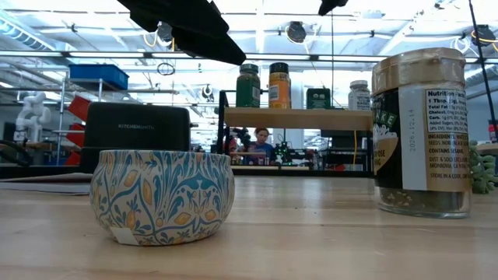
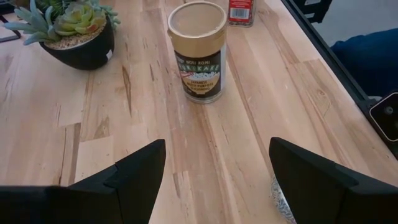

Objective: Shelf spices
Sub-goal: Put the gold seasoning bottle on the shelf

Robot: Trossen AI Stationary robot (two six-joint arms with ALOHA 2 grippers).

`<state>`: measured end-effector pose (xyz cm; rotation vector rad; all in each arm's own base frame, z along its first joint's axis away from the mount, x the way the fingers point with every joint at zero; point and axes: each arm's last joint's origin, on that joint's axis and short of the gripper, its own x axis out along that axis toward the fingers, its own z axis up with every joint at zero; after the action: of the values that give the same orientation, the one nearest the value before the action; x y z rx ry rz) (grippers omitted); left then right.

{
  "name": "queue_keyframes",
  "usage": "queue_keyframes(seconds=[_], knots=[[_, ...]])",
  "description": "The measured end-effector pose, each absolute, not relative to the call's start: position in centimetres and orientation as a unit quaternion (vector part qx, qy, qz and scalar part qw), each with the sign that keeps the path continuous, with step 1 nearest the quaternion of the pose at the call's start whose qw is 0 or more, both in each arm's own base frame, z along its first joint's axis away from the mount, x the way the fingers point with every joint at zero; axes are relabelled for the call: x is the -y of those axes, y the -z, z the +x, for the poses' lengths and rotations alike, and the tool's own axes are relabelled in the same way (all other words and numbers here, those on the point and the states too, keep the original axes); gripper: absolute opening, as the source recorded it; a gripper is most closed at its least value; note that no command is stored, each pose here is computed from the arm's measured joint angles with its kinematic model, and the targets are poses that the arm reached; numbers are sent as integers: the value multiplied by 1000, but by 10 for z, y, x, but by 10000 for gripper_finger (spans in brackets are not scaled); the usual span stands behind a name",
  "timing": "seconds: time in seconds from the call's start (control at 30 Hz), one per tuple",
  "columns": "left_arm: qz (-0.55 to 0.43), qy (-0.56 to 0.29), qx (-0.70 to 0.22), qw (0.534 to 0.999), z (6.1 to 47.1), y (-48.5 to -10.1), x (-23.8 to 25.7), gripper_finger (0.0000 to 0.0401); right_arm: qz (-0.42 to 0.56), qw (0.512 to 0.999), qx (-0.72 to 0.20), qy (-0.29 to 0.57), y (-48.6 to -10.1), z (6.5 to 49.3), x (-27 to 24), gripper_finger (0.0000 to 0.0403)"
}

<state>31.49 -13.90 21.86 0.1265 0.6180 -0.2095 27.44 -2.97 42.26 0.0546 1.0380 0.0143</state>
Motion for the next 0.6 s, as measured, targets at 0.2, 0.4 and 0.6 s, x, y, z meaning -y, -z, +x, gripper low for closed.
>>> queue_keyframes(seconds=[0.2, 0.4, 0.6], knots=[[62, 103, -303, 945, 315, -219, 139, 297, 17, 865, -502, -24, -422, 274, 19, 277], [65, 94, -302, 946, 315, -219, 138, 297, 21, 864, -502, -31, -422, 275, 10, 276], [66, 90, -302, 947, 315, -219, 138, 297, 24, 863, -503, -38, -422, 275, 1, 276]])
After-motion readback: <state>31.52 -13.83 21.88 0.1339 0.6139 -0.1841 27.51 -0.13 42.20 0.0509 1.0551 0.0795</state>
